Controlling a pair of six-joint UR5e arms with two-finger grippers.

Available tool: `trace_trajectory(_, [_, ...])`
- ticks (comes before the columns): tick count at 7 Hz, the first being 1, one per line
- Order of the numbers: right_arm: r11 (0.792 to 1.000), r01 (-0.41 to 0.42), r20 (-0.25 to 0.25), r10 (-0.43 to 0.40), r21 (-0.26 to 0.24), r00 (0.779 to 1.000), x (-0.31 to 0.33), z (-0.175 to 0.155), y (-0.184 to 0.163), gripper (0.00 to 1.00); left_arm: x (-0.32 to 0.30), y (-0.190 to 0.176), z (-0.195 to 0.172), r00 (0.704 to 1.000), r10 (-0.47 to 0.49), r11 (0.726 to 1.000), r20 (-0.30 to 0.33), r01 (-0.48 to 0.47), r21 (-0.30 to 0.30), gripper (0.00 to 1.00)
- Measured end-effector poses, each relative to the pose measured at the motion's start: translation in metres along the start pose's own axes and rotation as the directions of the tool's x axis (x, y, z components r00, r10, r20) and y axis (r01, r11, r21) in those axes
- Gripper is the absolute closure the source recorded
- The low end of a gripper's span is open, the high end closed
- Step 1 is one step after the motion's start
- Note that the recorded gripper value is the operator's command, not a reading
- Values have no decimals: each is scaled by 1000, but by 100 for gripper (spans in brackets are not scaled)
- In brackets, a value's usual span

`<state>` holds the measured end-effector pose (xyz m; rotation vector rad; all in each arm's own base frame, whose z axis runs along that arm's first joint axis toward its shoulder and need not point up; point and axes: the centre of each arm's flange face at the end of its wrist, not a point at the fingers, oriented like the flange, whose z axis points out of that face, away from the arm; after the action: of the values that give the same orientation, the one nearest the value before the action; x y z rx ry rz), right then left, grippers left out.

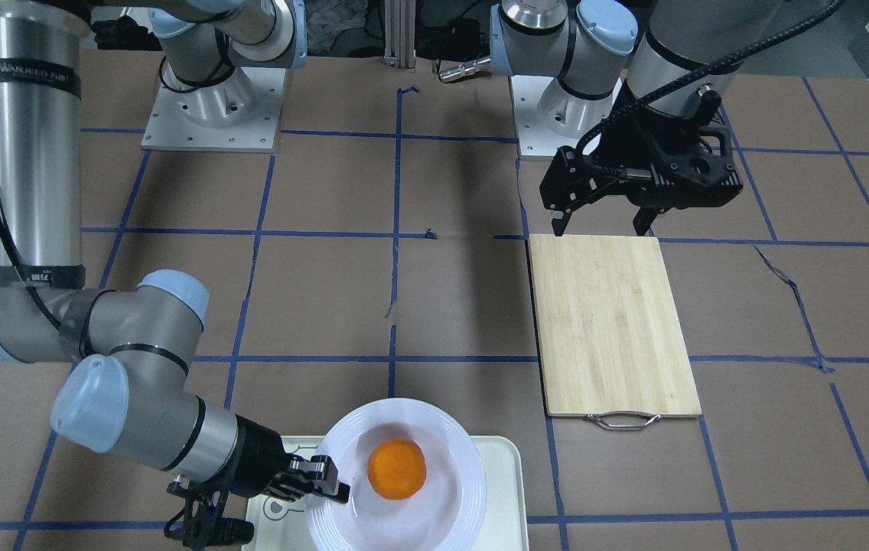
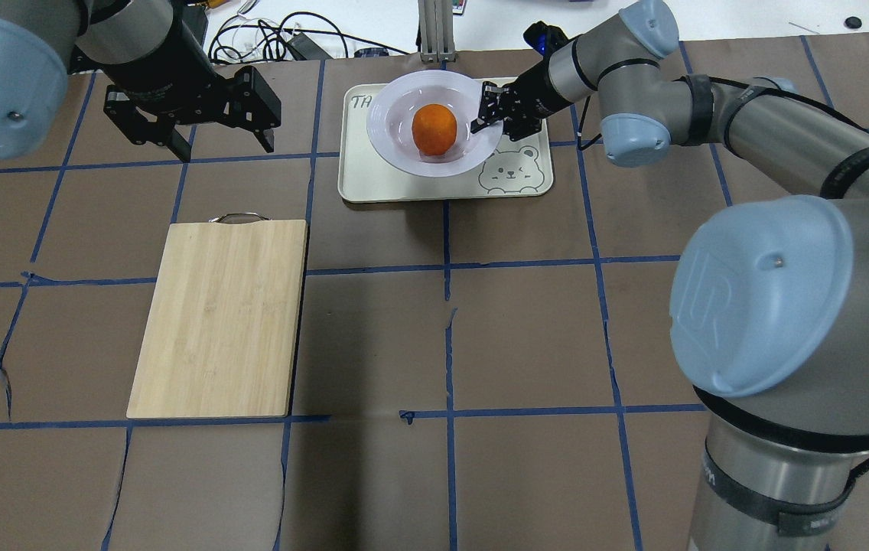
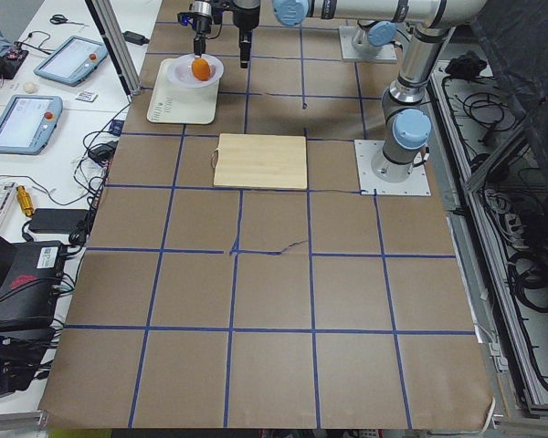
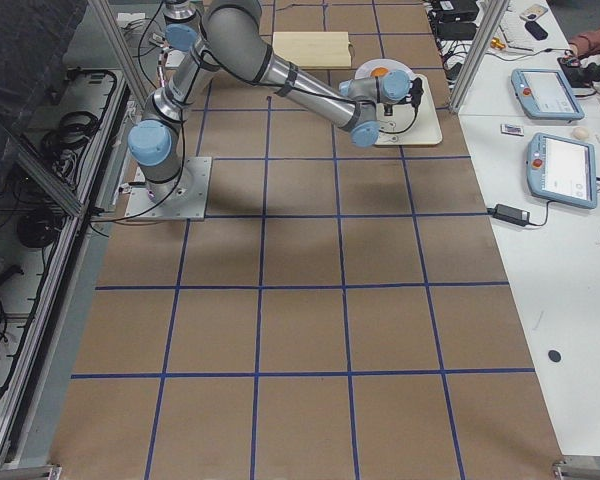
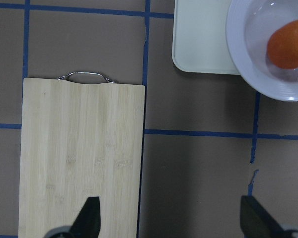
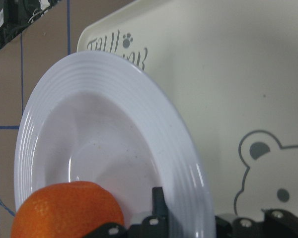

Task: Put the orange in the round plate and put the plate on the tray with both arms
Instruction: 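Slide the bowl with the right gripper farther from the robot onto the bear tray, then release the bowl rim and lift the right gripper away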

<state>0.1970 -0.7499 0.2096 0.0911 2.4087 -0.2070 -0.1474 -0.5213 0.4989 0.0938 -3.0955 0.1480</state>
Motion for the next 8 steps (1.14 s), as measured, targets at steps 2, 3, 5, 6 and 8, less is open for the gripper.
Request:
trace_trajectory(2, [1000, -4, -27, 4, 4, 1000, 18, 21, -22, 100, 0, 0, 0, 1000, 0, 1000, 0, 0, 0, 0])
trace_trajectory(3, [1000, -4, -33, 5, 5, 999, 23, 27, -27, 100, 0, 0, 0, 1000, 0, 1000, 0, 0, 0, 0])
trace_trajectory(5, [1000, -7, -37, 7, 3, 999, 27, 32, -29, 94, 0, 0, 0, 1000, 0, 1000, 0, 0, 0, 0])
trace_trajectory(6, [1000, -8, -39, 8, 2, 999, 28, 33, -29, 58, 0, 0, 0, 1000, 0, 1000, 0, 0, 1, 0])
trace_trajectory(8, [1000, -8, -66, 9, 7, 998, 30, 31, -29, 6, 0, 0, 0, 1000, 0, 1000, 0, 0, 0, 0])
